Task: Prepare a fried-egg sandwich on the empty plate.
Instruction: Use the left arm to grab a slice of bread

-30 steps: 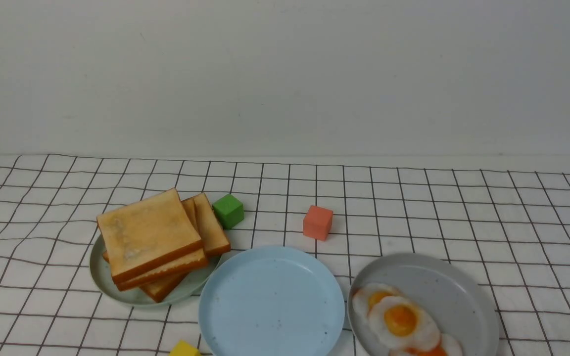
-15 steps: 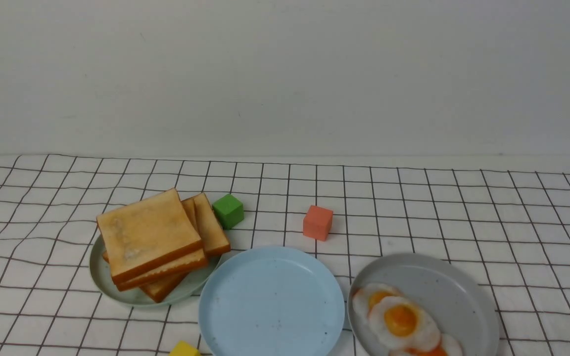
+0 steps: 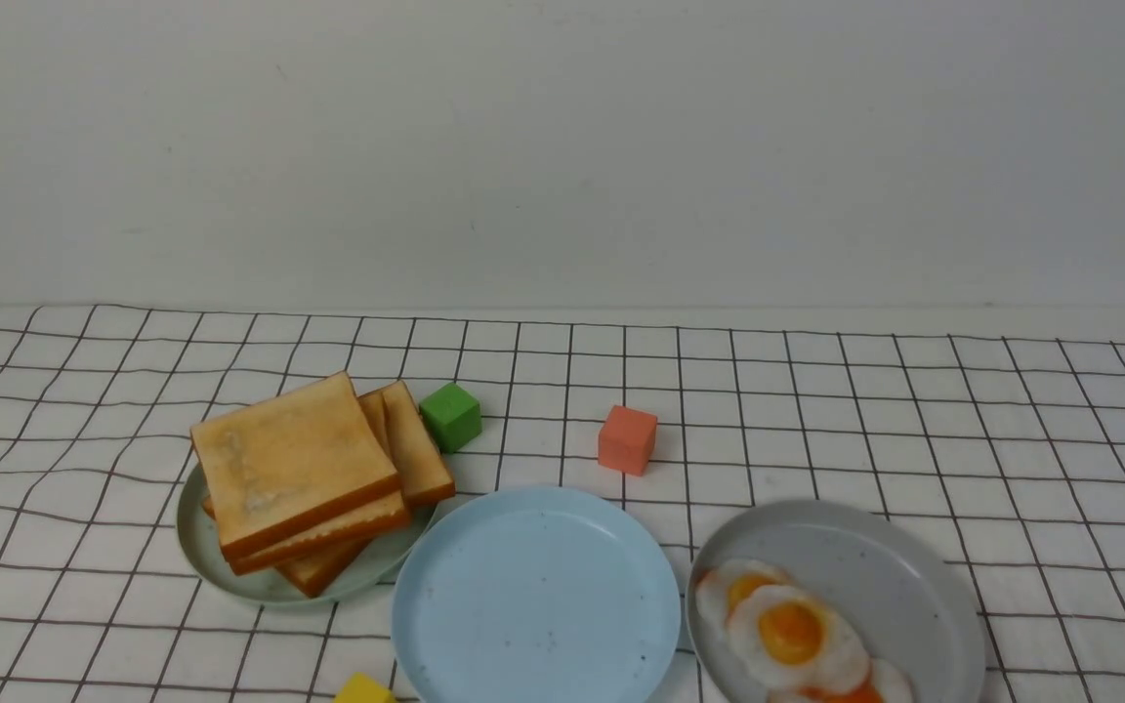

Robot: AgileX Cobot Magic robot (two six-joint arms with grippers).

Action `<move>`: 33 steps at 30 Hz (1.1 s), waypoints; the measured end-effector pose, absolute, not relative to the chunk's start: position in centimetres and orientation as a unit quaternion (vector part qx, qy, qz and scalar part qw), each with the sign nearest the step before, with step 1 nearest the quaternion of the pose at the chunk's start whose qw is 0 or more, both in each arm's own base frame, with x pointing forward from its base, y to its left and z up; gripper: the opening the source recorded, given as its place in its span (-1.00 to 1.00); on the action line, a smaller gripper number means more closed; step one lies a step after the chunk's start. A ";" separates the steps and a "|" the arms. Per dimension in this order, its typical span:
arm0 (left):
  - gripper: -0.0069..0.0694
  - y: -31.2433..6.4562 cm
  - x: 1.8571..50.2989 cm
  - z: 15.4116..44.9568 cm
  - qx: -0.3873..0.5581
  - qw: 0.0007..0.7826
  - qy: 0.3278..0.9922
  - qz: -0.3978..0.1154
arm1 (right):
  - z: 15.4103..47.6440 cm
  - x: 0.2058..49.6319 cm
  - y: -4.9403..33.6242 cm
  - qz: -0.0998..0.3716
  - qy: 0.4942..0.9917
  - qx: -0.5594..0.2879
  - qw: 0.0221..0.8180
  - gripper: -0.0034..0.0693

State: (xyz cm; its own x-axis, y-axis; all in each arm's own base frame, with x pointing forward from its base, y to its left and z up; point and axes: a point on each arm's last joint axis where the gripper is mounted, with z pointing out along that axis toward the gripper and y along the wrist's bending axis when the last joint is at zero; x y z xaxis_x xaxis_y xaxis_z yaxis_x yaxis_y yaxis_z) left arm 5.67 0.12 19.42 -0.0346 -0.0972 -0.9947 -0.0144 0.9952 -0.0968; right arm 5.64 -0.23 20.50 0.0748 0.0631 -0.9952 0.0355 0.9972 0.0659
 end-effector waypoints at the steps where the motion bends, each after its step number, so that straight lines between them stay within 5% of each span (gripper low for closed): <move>1: -0.20 0.1 5.7 19.7 -0.037 0.705 0.708 -0.032 | 20.7 5.6 -0.2 0.010 0.672 0.035 0.740 -0.24; 11: -0.20 -0.1 5.6 20.6 -0.030 0.740 0.670 -0.041 | 22.3 5.3 -0.1 0.032 0.603 0.040 0.796 -0.24; 16: -0.20 -0.2 5.4 22.1 -0.094 0.782 0.600 -0.139 | 24.1 4.7 0.0 0.113 0.521 0.079 0.842 -0.24; 18: -0.20 -0.1 4.9 24.0 -0.124 0.801 0.552 -0.196 | 26.3 4.0 0.0 0.174 0.481 0.105 0.853 -0.24; 22: -0.20 -0.1 3.1 30.5 -0.123 0.825 0.509 -0.213 | 32.8 2.0 0.1 0.216 0.437 0.118 0.865 -0.24; 28: -0.20 0.1 2.8 41.2 -0.150 0.795 0.548 -0.212 | 43.7 0.5 -0.1 0.203 0.468 0.135 0.850 -0.24; 33: -0.20 0.1 6.0 42.8 -0.197 0.702 0.654 -0.203 | 47.2 3.3 -0.6 0.146 0.576 0.167 0.787 -0.24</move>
State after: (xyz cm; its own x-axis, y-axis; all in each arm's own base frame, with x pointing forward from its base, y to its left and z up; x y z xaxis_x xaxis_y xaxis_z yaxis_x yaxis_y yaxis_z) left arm 5.95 0.12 42.76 0.0635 -0.5424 -0.8377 0.0270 0.8400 -0.5418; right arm 3.26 -0.64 47.22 0.2937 0.4223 -0.8576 -0.0372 0.9015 0.4311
